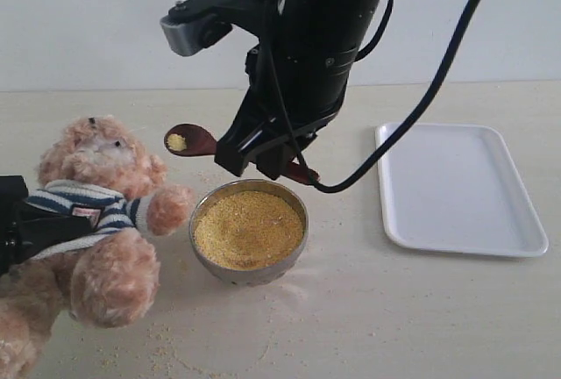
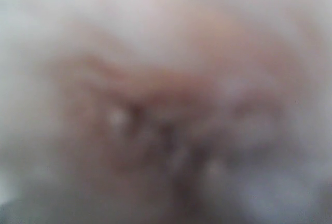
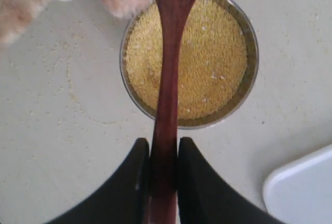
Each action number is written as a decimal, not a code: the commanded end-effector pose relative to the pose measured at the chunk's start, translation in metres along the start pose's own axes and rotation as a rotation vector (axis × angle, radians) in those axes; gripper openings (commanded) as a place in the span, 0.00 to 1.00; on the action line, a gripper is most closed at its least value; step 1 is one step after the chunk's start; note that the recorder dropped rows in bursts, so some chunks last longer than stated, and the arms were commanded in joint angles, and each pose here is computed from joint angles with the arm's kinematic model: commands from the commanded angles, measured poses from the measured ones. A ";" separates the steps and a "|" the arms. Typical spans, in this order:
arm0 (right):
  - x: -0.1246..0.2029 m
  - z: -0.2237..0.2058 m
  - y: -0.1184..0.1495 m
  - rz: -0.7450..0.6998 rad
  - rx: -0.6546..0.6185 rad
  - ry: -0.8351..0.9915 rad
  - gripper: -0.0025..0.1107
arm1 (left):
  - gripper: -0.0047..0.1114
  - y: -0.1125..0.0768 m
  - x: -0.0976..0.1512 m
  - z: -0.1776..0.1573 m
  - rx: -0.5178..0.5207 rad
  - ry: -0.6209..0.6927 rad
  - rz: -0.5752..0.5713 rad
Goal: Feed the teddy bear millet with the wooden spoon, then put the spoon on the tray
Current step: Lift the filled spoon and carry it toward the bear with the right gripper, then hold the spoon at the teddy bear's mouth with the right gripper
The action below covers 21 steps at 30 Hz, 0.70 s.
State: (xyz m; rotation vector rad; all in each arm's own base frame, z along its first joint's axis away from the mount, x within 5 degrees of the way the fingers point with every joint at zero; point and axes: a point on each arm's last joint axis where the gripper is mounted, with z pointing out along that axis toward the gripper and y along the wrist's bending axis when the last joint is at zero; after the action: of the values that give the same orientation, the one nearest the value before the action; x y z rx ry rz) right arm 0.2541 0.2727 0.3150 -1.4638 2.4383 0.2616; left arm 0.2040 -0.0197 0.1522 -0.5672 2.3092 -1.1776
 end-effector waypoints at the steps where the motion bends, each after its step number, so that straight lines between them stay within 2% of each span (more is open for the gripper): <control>1: -0.015 -0.010 0.013 -0.051 0.006 -0.118 0.02 | 0.08 -0.002 0.006 0.008 0.020 0.046 -0.028; 5: -0.026 -0.018 0.026 -0.095 0.016 -0.184 0.02 | 0.08 -0.001 0.007 0.009 0.022 0.055 -0.027; 10: -0.029 -0.016 0.024 -0.121 0.071 -0.201 0.02 | 0.08 -0.002 0.007 0.009 0.033 0.059 -0.024; 16: -0.039 -0.005 0.028 -0.125 0.066 -0.251 0.02 | 0.08 -0.005 0.008 0.009 0.066 0.070 -0.025; 21: -0.040 0.012 0.027 -0.129 0.063 -0.200 0.02 | 0.08 -0.005 0.008 0.009 0.070 0.071 -0.025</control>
State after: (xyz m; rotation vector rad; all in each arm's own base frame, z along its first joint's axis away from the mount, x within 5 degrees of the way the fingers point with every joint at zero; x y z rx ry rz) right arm 0.2482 0.3202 0.3209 -1.4719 2.1595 0.3056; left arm 0.2036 -0.0302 0.1473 -0.5437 2.3423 -1.2542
